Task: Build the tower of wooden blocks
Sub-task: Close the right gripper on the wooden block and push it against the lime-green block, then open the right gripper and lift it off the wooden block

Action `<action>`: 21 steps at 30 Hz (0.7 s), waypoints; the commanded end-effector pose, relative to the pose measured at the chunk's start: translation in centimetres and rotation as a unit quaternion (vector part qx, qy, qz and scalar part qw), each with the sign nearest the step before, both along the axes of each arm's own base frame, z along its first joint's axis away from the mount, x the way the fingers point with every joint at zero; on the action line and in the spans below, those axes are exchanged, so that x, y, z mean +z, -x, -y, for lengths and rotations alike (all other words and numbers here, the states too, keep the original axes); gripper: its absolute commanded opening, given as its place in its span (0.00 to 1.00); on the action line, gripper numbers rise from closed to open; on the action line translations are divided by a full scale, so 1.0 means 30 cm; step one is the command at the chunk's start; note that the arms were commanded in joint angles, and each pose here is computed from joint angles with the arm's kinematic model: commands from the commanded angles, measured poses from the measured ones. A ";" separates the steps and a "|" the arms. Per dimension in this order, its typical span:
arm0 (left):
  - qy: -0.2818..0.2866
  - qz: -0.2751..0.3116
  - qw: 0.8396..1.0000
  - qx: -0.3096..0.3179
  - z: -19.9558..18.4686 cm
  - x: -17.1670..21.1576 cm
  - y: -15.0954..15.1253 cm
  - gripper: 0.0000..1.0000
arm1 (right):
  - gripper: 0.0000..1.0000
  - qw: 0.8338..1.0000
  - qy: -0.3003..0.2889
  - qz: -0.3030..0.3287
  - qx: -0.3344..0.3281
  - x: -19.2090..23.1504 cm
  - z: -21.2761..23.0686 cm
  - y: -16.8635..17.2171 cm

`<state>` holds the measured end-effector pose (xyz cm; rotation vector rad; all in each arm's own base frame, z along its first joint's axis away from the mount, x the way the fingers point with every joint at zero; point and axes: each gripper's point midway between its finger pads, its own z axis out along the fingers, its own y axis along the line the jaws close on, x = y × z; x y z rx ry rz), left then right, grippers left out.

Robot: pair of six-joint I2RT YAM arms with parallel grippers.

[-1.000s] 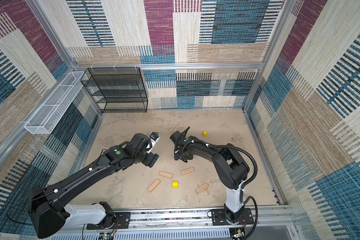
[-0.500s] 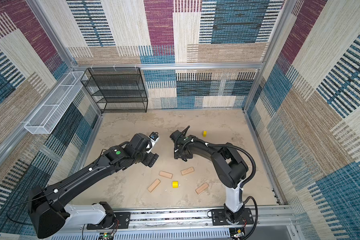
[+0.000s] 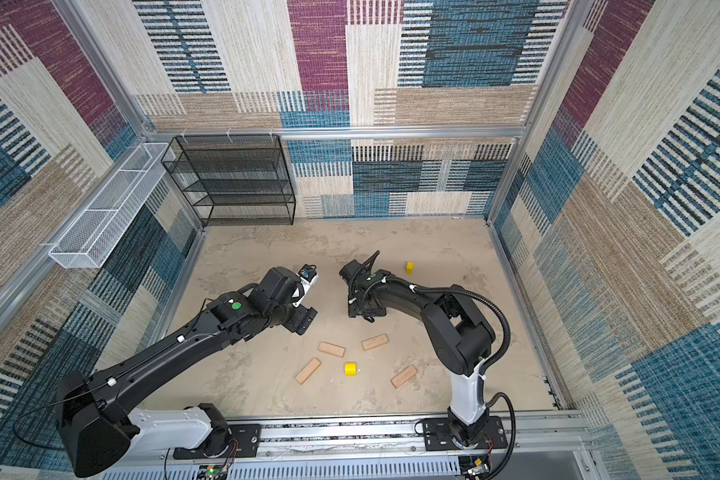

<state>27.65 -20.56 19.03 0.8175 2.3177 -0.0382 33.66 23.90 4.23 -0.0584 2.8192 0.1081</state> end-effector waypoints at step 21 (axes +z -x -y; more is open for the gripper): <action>-0.005 0.007 1.000 0.003 -0.012 0.012 -0.001 0.88 | 0.87 0.998 -0.056 0.039 -0.006 0.158 -0.022 -0.003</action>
